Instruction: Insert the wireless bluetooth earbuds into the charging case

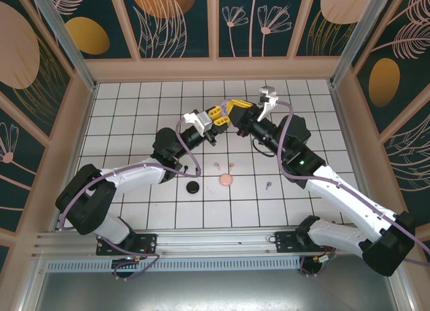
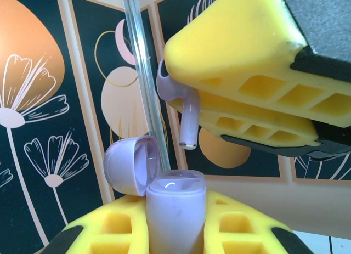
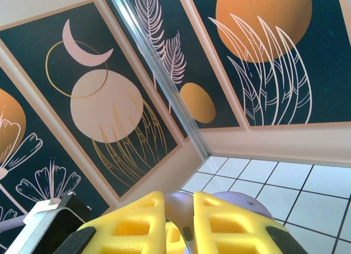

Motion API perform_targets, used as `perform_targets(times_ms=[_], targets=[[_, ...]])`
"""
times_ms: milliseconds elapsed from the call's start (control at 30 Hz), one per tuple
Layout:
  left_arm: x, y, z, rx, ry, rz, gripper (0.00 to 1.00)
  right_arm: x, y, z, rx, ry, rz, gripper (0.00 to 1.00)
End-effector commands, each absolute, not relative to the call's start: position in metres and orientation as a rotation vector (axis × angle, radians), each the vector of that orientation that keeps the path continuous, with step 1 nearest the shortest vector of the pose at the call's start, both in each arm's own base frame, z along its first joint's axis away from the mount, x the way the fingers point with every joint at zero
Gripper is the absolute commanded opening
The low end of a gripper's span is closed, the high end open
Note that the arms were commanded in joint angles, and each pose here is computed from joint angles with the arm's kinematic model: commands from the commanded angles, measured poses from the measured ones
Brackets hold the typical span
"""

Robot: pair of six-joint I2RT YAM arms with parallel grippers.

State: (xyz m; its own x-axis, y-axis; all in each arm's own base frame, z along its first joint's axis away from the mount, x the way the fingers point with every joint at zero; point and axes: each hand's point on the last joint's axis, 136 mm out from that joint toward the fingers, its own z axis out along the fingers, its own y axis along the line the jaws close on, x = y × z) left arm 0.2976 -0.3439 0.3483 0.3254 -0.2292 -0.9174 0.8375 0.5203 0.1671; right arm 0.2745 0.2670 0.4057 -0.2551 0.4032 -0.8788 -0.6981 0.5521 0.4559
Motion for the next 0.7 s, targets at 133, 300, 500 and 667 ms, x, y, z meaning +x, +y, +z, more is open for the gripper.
perform_targets(times_ms=[133,300,500,667], targets=[[0.284,-0.341,0.381,0.732,0.901,-0.793,0.00,0.284,0.258,0.398,-0.229,1.505,1.026,0.15],[0.284,-0.341,0.383,0.730,0.901,-0.795,0.00,0.288,0.257,0.388,-0.220,1.532,1.030,0.15],[0.285,-0.342,0.382,0.732,0.906,-0.797,0.00,0.286,0.261,0.383,-0.246,1.553,1.044,0.14],[0.286,-0.345,0.379,0.739,0.916,-0.800,0.00,0.283,0.263,0.386,-0.260,1.549,1.057,0.13]])
